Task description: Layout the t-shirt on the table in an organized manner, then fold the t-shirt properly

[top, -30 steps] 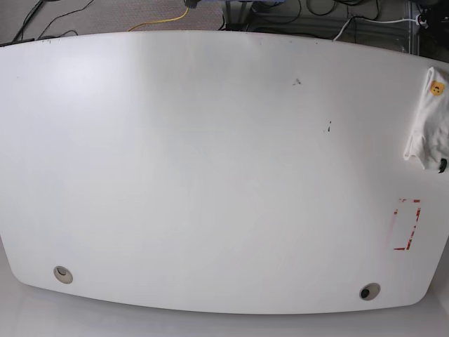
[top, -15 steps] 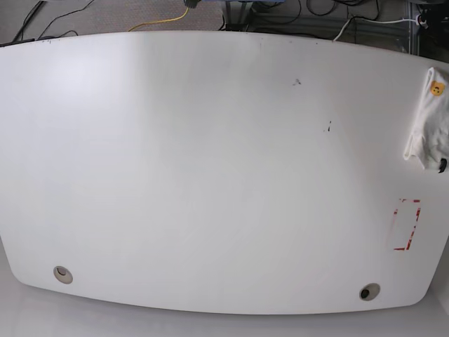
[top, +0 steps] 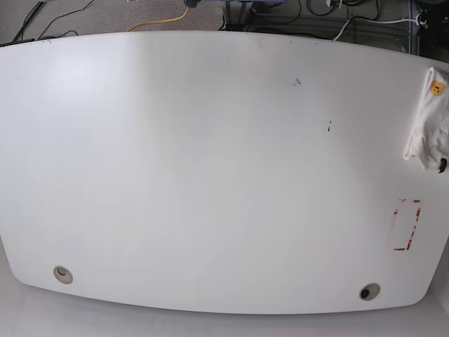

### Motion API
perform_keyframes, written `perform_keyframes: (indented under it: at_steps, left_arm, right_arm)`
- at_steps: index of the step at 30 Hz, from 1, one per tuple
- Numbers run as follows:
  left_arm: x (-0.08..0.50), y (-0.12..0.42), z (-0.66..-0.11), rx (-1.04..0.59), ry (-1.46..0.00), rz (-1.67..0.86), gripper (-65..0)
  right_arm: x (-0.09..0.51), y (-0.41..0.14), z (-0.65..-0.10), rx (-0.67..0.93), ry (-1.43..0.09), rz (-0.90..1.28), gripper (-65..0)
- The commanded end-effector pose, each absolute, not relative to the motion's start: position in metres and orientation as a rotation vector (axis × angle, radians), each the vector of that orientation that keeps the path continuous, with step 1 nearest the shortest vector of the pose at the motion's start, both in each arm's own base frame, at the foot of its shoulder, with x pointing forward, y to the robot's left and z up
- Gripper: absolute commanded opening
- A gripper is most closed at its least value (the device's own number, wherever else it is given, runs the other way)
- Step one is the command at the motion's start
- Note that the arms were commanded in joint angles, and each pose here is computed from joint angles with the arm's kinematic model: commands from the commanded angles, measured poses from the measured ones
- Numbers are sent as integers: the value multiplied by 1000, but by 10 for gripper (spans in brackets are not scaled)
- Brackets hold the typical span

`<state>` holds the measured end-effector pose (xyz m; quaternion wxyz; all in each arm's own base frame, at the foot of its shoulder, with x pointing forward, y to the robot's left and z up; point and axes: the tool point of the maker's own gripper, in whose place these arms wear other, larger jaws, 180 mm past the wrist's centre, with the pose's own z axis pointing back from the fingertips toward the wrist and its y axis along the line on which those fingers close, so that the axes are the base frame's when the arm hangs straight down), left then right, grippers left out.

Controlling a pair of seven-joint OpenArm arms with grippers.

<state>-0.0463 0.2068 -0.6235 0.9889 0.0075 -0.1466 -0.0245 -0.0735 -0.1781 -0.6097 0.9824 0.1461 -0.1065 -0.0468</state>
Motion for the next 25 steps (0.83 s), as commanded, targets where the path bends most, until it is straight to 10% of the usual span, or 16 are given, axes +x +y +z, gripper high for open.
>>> perform_keyframes:
  at_steps: [1, 25]
  left_arm:
    - [-44, 210, -629, 17, -282, -40, -574]
    - [-43, 181, -656, -57, -108, -68, -514]
  right_arm:
    - [-75, -183, -612, 291, -202, -107, -644]
    - [-28, -183, -624, 249, -263, -114, -642]
